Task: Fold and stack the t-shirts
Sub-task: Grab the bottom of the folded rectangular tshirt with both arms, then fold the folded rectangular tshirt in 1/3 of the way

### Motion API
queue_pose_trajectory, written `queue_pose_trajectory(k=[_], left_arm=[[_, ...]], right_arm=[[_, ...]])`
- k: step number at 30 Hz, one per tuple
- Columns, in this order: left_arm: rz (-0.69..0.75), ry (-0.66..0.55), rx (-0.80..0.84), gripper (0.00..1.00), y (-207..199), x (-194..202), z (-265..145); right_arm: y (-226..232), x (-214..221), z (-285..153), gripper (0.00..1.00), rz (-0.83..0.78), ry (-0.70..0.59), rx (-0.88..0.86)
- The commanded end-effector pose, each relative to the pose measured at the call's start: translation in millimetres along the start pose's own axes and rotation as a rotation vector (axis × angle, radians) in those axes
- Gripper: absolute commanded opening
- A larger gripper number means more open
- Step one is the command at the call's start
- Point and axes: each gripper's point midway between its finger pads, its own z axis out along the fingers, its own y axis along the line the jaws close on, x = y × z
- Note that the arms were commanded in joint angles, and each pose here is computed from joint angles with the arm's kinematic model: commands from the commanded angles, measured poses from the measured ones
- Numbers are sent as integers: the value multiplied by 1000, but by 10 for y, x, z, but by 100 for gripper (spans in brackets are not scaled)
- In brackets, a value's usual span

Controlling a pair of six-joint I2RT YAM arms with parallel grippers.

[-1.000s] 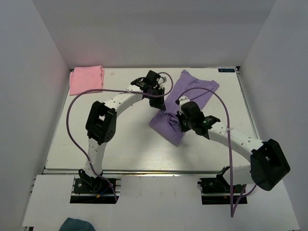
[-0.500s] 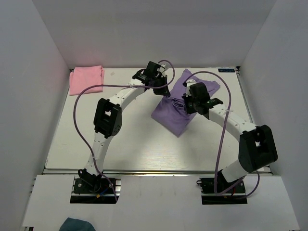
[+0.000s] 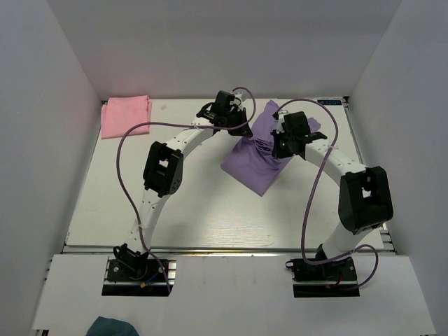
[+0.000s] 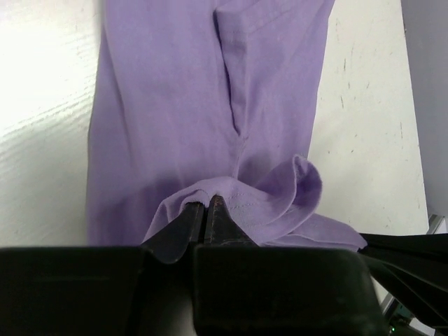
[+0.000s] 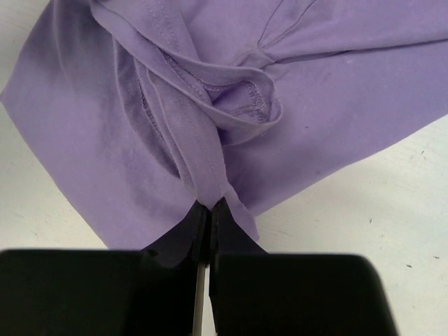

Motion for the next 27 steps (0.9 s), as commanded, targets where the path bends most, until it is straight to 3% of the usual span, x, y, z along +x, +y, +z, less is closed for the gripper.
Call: queue_pose_trajectory(k=[1, 4, 6, 8, 9, 10, 11, 12, 14, 16, 20, 27], left_arm=[[49, -113, 72, 10, -246, -385, -74], [49, -139, 70, 11, -229, -434, -35], [49, -139, 70, 24, -218, -434, -13], [47, -162, 68, 51, -241, -508, -31], [51, -177, 64, 85, -239, -542, -30], [50, -181, 56, 100, -225, -551, -29], [51, -205, 33, 100, -203, -617, -44], [57, -205, 16, 100, -168, -611, -42], [66, -224, -6, 100, -182, -679, -120], [55, -224, -30, 100, -111, -673, -205], [74, -224, -67, 100, -71, -640, -416], [59, -42, -211, 100, 161, -93, -736]], right_arm=[[-5, -199, 50, 0, -1, -30, -32], [-98, -180, 157, 0, 18, -8, -21], [-138, -269, 174, 0, 18, -15, -15], [-261, -254, 305, 6, 59, 24, 28], [-320, -288, 332, 30, 75, 35, 36], [-349, -301, 355, 44, 85, 39, 46], [-371, -313, 400, 53, 102, 44, 52], [-414, -353, 404, 69, 117, 35, 59], [-507, -531, 380, 77, 132, -7, 87], [-589, -688, 364, 90, 138, -39, 108], [-675, -787, 274, 90, 119, -62, 151], [-112, -422, 22, 90, 41, -92, -113]])
